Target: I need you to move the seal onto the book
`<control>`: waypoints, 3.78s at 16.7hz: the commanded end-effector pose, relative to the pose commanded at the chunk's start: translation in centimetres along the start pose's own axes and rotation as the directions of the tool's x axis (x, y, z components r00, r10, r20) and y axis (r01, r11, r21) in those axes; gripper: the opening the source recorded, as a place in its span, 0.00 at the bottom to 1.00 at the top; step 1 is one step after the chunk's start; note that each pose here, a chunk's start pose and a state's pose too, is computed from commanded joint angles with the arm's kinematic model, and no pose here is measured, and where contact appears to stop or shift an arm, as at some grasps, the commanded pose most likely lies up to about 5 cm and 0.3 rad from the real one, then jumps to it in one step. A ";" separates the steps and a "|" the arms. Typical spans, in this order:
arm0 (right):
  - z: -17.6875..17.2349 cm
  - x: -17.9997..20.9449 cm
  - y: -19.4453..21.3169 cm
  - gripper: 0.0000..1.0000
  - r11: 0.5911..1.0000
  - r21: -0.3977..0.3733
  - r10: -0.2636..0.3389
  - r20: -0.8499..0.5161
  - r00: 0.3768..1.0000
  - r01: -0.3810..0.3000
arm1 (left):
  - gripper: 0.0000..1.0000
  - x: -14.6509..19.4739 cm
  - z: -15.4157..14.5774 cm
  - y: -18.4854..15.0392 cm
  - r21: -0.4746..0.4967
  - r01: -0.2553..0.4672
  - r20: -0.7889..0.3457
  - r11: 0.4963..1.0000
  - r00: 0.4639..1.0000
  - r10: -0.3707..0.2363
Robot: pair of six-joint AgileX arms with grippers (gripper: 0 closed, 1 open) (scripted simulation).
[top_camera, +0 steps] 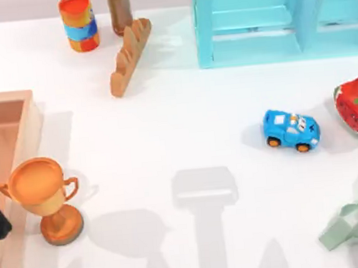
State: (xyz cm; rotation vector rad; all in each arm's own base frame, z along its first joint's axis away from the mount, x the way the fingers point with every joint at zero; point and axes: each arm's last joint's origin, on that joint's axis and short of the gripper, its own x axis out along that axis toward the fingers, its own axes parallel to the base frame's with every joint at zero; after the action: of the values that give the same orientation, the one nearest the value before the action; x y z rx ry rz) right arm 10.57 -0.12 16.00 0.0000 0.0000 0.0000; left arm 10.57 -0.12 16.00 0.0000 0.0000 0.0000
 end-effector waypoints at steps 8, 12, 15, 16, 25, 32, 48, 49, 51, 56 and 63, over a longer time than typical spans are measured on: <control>2.8 1.1 -0.4 1.00 1.000 -0.008 -0.007 0.014 1.000 0.007 | 1.00 0.0 0.0 0.0 0.000 0.000 0.000 1.000 1.000 0.000; 5.6 4.5 -1.3 1.00 1.000 -0.016 -0.014 -0.015 1.000 0.014 | 1.00 0.0 0.0 0.0 0.000 0.000 0.000 1.000 1.000 0.000; 6.2 9.1 -2.8 1.00 1.000 -0.013 -0.020 -0.078 0.997 0.020 | 1.00 0.0 0.0 0.0 0.000 0.000 0.000 1.000 1.000 0.000; 6.1 10.8 -3.4 1.00 1.000 -0.011 -0.022 -0.094 0.995 0.021 | 1.00 0.0 0.0 0.0 0.000 0.000 0.000 1.000 1.000 0.000; -0.8 23.3 -10.9 1.00 0.999 -0.002 -0.034 -0.116 0.993 0.034 | 1.00 0.0 0.0 0.0 0.000 0.000 0.000 1.000 1.000 0.000; -6.7 26.3 -14.3 1.00 0.999 0.003 -0.038 -0.103 0.994 0.038 | 1.00 0.0 0.0 0.0 0.000 0.000 0.000 1.000 1.000 0.000; -7.6 34.1 -15.0 1.00 0.999 0.002 -0.038 -0.099 0.994 0.038 | 1.00 0.0 0.0 0.0 0.000 0.000 0.000 1.000 1.000 0.000; -7.7 34.9 -15.0 1.00 0.999 0.002 -0.038 -0.098 0.994 0.038 | 1.00 0.0 0.0 0.0 0.000 0.000 0.000 1.000 1.000 0.000; -7.9 36.0 -14.9 1.00 0.999 0.003 -0.038 -0.101 0.994 0.038 | 1.00 0.0 0.0 0.0 0.000 0.000 0.000 1.000 1.000 0.000; -7.9 36.3 -14.8 1.00 0.999 0.003 -0.038 -0.102 0.994 0.038 | 1.00 0.0 0.0 0.0 0.000 0.000 0.000 1.000 1.000 0.000; -7.9 36.3 -14.8 0.47 0.999 0.003 -0.038 -0.102 0.994 0.038 | 1.00 0.0 0.0 0.0 0.000 0.000 0.000 1.000 1.000 0.000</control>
State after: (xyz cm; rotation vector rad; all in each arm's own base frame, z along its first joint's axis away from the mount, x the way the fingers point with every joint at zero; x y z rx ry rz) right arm 46.86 -14.95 8.08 0.0048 0.1022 -0.0380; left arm 10.57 -0.12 16.00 0.0000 0.0000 0.0000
